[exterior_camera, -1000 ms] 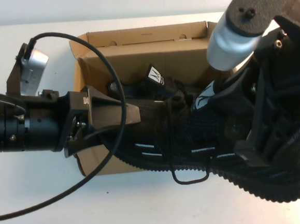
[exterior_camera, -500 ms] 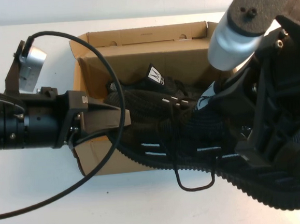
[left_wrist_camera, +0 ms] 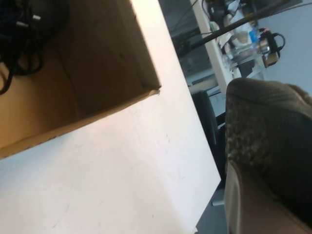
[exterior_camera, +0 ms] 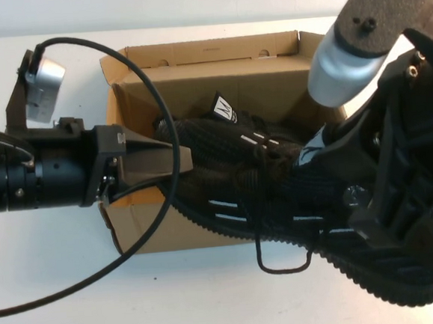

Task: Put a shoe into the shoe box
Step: Hand over the shoe

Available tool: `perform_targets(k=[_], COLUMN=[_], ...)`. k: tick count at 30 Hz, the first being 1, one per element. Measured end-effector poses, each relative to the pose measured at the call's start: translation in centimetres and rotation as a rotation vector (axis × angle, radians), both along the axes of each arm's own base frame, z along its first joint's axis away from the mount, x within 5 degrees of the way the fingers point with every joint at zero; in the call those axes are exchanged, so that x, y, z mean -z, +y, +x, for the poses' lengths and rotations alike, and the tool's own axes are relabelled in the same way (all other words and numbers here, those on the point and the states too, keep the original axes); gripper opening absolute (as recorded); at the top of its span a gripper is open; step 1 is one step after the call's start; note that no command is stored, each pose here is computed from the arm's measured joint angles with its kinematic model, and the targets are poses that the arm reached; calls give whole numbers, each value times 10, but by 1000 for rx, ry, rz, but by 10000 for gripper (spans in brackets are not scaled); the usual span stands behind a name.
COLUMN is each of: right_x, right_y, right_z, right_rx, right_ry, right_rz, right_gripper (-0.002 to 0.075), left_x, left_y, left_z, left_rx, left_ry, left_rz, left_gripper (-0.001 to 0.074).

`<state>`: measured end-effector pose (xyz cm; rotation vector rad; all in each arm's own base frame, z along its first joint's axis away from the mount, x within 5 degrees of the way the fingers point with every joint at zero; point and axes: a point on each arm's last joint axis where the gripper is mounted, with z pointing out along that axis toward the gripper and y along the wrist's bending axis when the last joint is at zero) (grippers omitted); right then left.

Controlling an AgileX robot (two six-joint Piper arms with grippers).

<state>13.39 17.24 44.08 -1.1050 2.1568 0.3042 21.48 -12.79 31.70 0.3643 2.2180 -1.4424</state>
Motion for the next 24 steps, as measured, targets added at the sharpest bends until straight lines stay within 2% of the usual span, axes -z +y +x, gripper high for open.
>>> perform_targets(k=[8, 11, 15, 24], right_x=[0, 0, -3, -23], right_y=[-1, -1, -4, -22], right_z=[0, 1, 3, -1], right_rx=[63, 95, 137, 253], right_ry=[37, 40, 16, -36], right_rz=[32, 40, 69, 237], right_gripper=[358, 437, 475, 484], left_x=[-3, -2, -2, 0], left_y=[-1, 0, 1, 5], left_z=[2, 3, 6, 14], left_rx=[-15, -28, -59, -134], left_ry=[-16, -23, -45, -105], left_rz=[-33, -30, -16, 21], left_gripper=[111, 111, 111, 111])
